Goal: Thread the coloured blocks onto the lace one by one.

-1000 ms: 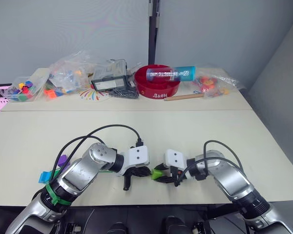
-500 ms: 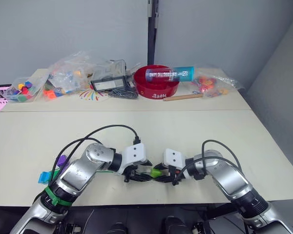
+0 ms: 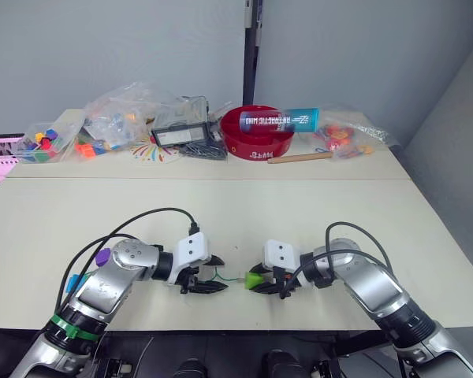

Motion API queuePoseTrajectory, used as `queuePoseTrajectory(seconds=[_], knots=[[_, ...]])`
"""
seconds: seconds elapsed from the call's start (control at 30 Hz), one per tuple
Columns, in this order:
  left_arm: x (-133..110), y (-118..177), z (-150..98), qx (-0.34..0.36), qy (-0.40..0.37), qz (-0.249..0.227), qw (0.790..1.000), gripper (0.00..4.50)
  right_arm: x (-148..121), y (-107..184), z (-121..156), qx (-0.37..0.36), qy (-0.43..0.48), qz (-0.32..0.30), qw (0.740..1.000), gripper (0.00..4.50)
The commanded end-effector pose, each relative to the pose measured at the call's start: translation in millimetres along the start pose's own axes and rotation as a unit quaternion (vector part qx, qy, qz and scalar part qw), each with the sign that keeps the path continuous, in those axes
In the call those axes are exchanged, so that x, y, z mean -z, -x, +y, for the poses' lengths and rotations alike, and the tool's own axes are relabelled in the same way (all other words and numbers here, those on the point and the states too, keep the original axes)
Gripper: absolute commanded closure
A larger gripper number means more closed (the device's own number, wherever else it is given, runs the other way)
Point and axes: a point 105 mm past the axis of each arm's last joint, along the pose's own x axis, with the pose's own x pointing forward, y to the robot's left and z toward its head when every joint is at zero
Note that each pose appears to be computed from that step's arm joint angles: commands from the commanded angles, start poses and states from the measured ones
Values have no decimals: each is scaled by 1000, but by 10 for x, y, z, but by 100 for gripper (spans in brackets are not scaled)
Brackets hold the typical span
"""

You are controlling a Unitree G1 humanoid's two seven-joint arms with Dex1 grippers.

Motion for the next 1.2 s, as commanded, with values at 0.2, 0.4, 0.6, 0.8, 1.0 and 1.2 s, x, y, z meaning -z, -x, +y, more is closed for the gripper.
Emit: queuePoseTrajectory(seconds=[0.2, 0.4, 0.6, 0.8, 1.0, 1.2], knots=[[25, -14, -5, 7, -10, 7, 1000, 371, 166, 13, 16, 4, -21, 36, 999, 319], [-79, -69, -35, 17, -23, -10, 1000, 450, 169, 7, 24, 5, -24, 36, 999, 319], [-166, -188, -56, 26, -35, -16, 999, 450, 166, -22, 31, 5, -24, 36, 999, 319], [-198, -277, -47, 27, -42, -10, 999, 450, 149, -68, 23, 4, -23, 35, 999, 319], [-164, -185, -29, 19, -40, 1, 999, 423, 108, -67, -18, 15, -27, 25, 999, 319], [-185, -72, -33, 23, -42, 0, 999, 231, -27, 68, -50, 28, -37, -9, 999, 87]])
